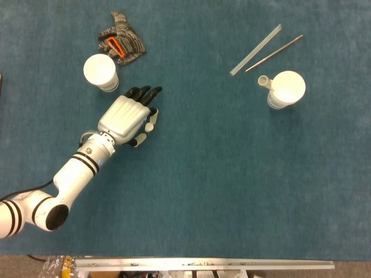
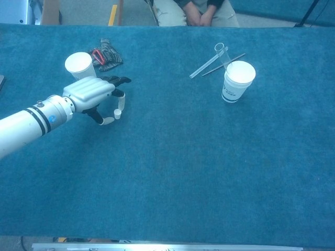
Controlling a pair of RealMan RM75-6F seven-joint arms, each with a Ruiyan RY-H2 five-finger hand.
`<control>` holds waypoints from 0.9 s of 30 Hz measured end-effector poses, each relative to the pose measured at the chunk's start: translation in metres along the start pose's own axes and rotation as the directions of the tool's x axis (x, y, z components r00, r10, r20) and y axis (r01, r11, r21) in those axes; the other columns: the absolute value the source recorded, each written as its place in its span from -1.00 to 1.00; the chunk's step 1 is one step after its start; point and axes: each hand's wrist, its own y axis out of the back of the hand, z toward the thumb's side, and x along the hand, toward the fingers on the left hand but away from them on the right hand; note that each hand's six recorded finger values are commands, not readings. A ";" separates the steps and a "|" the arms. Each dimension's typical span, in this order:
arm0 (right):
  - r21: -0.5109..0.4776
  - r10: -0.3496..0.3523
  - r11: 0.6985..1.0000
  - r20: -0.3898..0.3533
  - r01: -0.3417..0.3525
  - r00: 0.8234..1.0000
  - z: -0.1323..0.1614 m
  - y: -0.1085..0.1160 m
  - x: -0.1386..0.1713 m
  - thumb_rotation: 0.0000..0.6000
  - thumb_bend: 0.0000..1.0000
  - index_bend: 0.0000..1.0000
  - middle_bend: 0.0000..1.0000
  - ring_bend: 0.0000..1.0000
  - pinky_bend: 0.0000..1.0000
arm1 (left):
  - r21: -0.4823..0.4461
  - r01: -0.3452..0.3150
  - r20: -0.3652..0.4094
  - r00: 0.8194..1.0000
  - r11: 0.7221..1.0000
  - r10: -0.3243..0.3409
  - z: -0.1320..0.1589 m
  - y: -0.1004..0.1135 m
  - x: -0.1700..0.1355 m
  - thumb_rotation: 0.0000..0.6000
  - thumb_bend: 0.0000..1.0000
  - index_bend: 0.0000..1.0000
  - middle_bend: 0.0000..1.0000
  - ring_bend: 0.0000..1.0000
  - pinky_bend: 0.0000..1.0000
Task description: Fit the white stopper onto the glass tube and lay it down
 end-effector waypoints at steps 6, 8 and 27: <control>0.000 -0.002 1.000 0.002 0.002 1.000 -0.001 0.001 0.000 1.00 -0.35 -0.54 -0.73 -0.93 -0.65 | -0.004 -0.005 -0.005 1.000 1.000 0.005 -0.001 0.001 0.002 1.00 -0.42 -0.14 -1.00 -1.00 -1.00; 0.000 -0.003 1.000 0.003 0.003 1.000 -0.001 0.001 -0.001 1.00 -0.35 -0.54 -0.73 -0.93 -0.65 | -0.006 -0.007 -0.006 1.000 1.000 0.007 -0.002 0.001 0.002 1.00 -0.41 -0.12 -1.00 -1.00 -1.00; 0.003 -0.009 1.000 0.010 0.009 1.000 -0.002 0.002 0.000 1.00 -0.35 -0.54 -0.73 -0.93 -0.65 | -0.013 -0.008 -0.006 1.000 1.000 0.008 -0.002 -0.002 0.005 1.00 -0.41 -0.04 -0.95 -1.00 -1.00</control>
